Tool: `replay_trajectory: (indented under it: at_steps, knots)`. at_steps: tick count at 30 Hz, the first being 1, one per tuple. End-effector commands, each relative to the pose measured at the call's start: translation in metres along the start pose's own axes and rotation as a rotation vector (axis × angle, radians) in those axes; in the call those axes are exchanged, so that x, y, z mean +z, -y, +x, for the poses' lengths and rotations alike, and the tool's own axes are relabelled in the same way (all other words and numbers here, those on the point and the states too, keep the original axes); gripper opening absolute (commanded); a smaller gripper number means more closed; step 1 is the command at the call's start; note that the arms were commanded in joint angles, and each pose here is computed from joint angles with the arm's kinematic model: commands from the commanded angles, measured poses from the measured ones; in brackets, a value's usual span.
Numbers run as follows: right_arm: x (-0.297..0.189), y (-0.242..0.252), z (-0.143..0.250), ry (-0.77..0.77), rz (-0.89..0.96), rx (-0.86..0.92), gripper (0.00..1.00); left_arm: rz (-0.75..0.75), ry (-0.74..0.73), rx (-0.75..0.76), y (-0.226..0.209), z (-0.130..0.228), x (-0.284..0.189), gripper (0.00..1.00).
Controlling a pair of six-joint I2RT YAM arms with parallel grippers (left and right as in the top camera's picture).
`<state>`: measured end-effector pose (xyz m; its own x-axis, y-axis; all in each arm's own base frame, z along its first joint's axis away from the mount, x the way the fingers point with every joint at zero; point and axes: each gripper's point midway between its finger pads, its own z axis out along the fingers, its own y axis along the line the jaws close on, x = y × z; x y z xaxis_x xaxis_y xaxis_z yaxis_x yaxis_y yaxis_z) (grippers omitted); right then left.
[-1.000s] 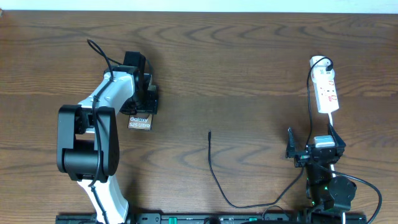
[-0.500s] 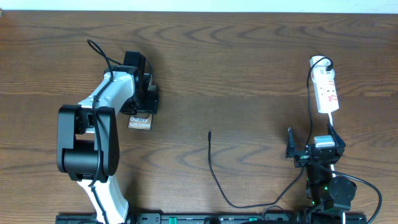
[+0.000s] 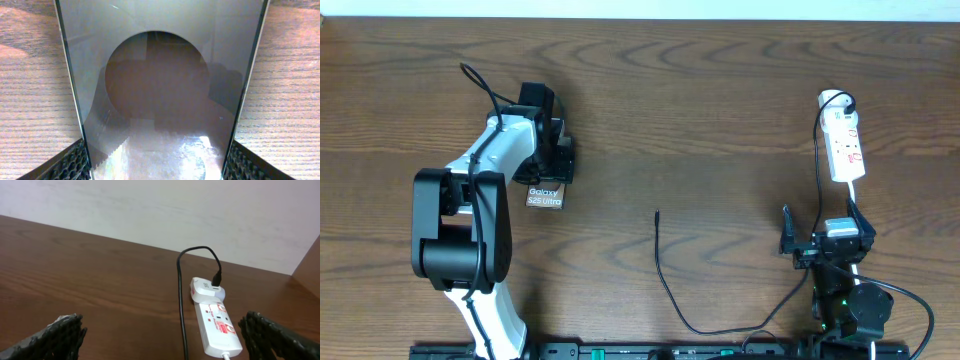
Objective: Plug charger to phone and switch on socket
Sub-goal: 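Close the left gripper on the phone's long edges, then lift the phone with the left gripper and tilt it upright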
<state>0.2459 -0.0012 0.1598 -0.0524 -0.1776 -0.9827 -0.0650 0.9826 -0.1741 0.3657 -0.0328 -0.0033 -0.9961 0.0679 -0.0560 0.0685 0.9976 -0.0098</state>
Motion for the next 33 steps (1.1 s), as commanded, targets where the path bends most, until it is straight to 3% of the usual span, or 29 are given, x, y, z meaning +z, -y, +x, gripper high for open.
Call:
replay_trajectory:
  at_steps: [1, 17, 33]
  knots:
    - [0.000, -0.001, 0.001, -0.002, -0.003, 0.012, 0.99, 0.013, -0.053, -0.002, 0.002, 0.015, 0.012, 0.07]
    - [0.000, -0.001, 0.001, -0.002, -0.003, 0.012, 0.99, 0.042, 0.168, 0.003, 0.008, -0.016, -0.061, 0.07]
    - [0.000, -0.001, 0.001, -0.002, -0.003, 0.012, 0.99, 0.341, 0.269, 0.044, 0.058, -0.011, -0.120, 0.07]
